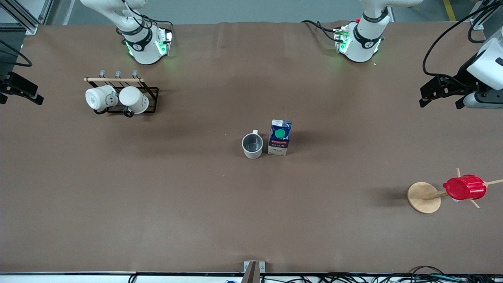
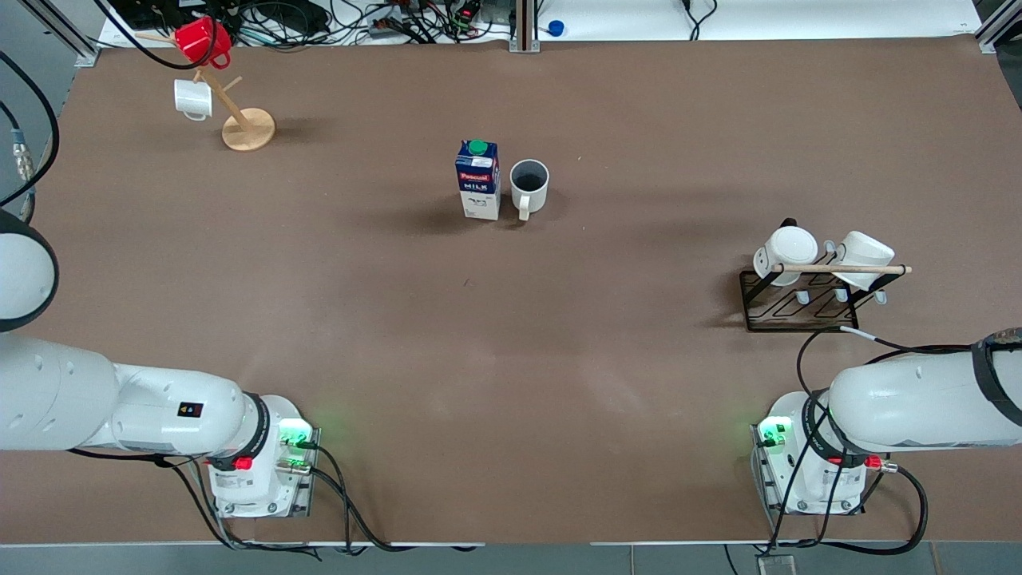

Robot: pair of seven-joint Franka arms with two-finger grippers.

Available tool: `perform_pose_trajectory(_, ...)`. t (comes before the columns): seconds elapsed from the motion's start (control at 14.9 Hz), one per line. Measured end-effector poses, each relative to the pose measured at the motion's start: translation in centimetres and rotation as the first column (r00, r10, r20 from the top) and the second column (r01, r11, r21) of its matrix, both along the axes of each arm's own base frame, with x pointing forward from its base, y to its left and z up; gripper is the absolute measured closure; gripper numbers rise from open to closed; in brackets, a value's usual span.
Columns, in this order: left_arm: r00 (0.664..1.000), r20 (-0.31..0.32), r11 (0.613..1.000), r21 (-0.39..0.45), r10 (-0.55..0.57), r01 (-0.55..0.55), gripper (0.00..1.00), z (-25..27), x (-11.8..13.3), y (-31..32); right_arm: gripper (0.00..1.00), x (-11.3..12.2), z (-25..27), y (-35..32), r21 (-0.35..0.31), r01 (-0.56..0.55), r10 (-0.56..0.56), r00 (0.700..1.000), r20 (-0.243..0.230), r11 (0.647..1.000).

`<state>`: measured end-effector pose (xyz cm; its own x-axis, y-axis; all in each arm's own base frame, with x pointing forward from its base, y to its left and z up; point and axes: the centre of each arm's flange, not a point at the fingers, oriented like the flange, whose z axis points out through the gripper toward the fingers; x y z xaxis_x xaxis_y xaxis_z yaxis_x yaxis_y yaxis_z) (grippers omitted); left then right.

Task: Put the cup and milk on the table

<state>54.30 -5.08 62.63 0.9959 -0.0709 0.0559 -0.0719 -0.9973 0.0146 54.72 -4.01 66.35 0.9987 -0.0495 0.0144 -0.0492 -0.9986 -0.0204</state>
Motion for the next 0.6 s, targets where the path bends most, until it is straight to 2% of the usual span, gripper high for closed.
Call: perform_pose_trajectory(0.6,1.000,-0.029,1.000,0.003,0.000,0.000,0.00,-0.65,-0.19,-0.04,0.00,-0.01,-0.02,-0.12,0.000,0.002,-0.002,1.000,0.000,1.000)
